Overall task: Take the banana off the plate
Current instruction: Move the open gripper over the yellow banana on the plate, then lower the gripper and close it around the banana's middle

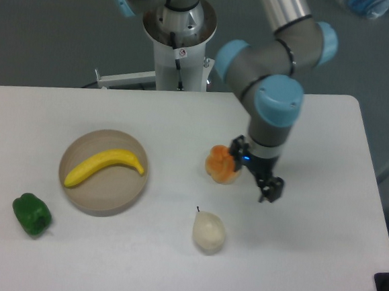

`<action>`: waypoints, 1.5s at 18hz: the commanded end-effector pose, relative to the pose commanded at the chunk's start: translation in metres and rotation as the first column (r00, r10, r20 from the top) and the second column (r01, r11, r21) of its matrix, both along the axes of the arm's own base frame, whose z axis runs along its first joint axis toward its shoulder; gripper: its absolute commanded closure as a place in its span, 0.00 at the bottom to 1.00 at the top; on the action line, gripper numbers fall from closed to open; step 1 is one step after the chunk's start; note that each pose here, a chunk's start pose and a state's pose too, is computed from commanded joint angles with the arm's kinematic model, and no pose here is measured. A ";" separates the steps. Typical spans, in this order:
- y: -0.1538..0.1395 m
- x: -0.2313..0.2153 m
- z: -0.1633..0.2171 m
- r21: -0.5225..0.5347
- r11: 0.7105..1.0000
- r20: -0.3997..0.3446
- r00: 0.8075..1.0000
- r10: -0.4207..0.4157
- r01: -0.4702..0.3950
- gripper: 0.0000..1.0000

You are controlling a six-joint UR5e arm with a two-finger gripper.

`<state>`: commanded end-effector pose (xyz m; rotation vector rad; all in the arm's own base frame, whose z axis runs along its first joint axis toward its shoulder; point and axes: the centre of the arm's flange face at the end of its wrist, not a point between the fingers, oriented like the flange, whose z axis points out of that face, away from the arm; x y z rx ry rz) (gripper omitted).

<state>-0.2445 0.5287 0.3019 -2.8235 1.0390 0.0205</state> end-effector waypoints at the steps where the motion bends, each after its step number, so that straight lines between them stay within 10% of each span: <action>1: -0.003 0.023 -0.002 -0.005 1.000 0.010 1.000 -0.010 0.010 0.00; 13: 0.015 0.246 -0.077 -0.115 0.982 0.078 0.986 -0.144 0.153 0.00; 24: 0.024 0.277 -0.118 -0.146 0.982 0.077 0.991 -0.111 0.121 0.00; 25: 0.024 0.278 -0.122 -0.152 0.981 0.078 0.991 -0.111 0.121 0.04; 27: 0.024 0.278 -0.123 -0.152 0.982 0.079 0.992 -0.103 0.114 0.43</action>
